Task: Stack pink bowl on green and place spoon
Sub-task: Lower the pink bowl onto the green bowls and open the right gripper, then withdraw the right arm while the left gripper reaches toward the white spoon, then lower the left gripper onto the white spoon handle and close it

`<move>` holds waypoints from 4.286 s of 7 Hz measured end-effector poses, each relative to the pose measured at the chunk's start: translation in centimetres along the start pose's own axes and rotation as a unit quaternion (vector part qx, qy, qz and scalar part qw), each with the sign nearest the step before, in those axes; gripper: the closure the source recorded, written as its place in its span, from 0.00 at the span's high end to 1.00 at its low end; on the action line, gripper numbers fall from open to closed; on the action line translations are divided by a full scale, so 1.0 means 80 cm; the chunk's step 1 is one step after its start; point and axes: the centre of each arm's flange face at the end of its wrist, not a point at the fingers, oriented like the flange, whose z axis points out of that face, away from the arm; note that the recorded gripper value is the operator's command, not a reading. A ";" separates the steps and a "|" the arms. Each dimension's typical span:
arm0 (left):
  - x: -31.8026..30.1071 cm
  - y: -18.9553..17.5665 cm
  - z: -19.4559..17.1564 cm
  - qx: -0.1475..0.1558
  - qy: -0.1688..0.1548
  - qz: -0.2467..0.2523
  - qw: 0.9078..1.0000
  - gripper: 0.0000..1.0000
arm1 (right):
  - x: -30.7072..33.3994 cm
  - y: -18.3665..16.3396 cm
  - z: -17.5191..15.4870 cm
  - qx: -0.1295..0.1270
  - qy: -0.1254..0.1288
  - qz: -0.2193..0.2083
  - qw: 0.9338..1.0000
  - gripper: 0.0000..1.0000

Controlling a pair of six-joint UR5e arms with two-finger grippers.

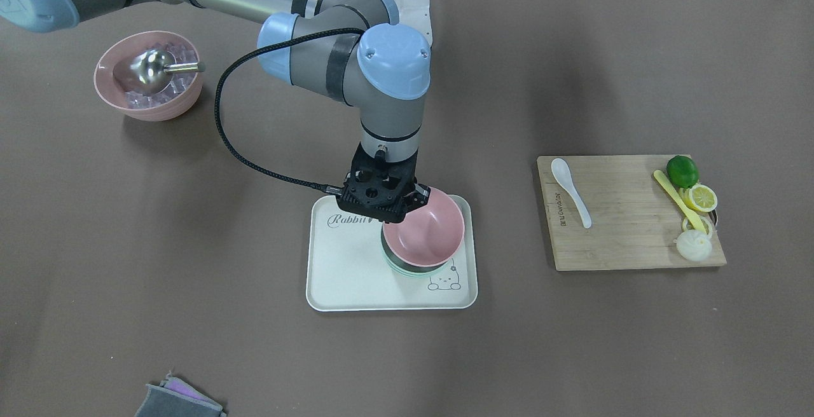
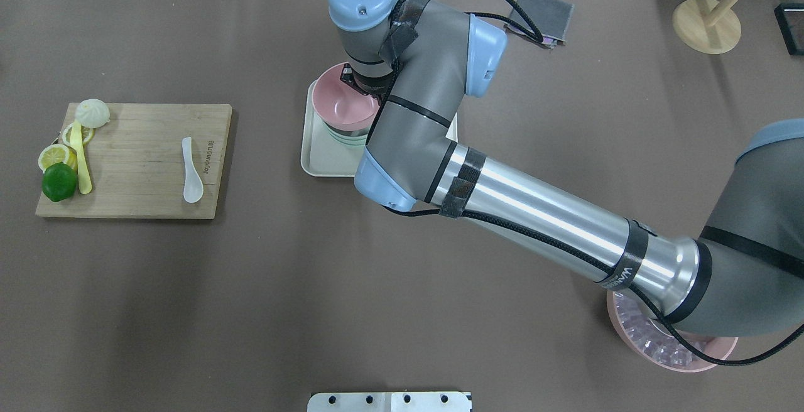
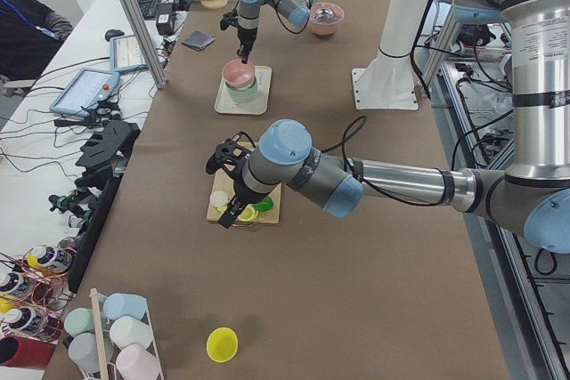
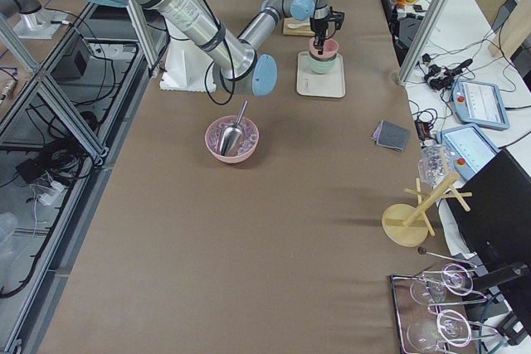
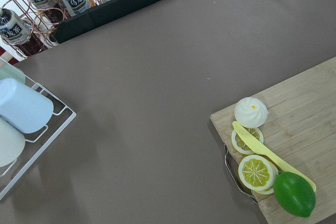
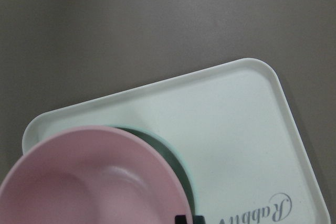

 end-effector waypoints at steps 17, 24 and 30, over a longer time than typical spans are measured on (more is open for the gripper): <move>0.019 -0.018 0.009 -0.005 0.028 -0.087 0.996 0.99 | 0.063 -0.087 -0.004 0.001 -0.065 -0.014 0.998 1.00; 0.306 -0.133 0.226 -0.066 0.008 -0.307 0.949 0.98 | 0.565 -0.234 -0.050 -0.014 -0.052 -0.196 0.979 1.00; 0.466 -0.100 0.368 -0.042 -0.031 -0.307 0.950 0.46 | 0.841 -0.223 -0.043 -0.027 0.021 -0.183 0.982 1.00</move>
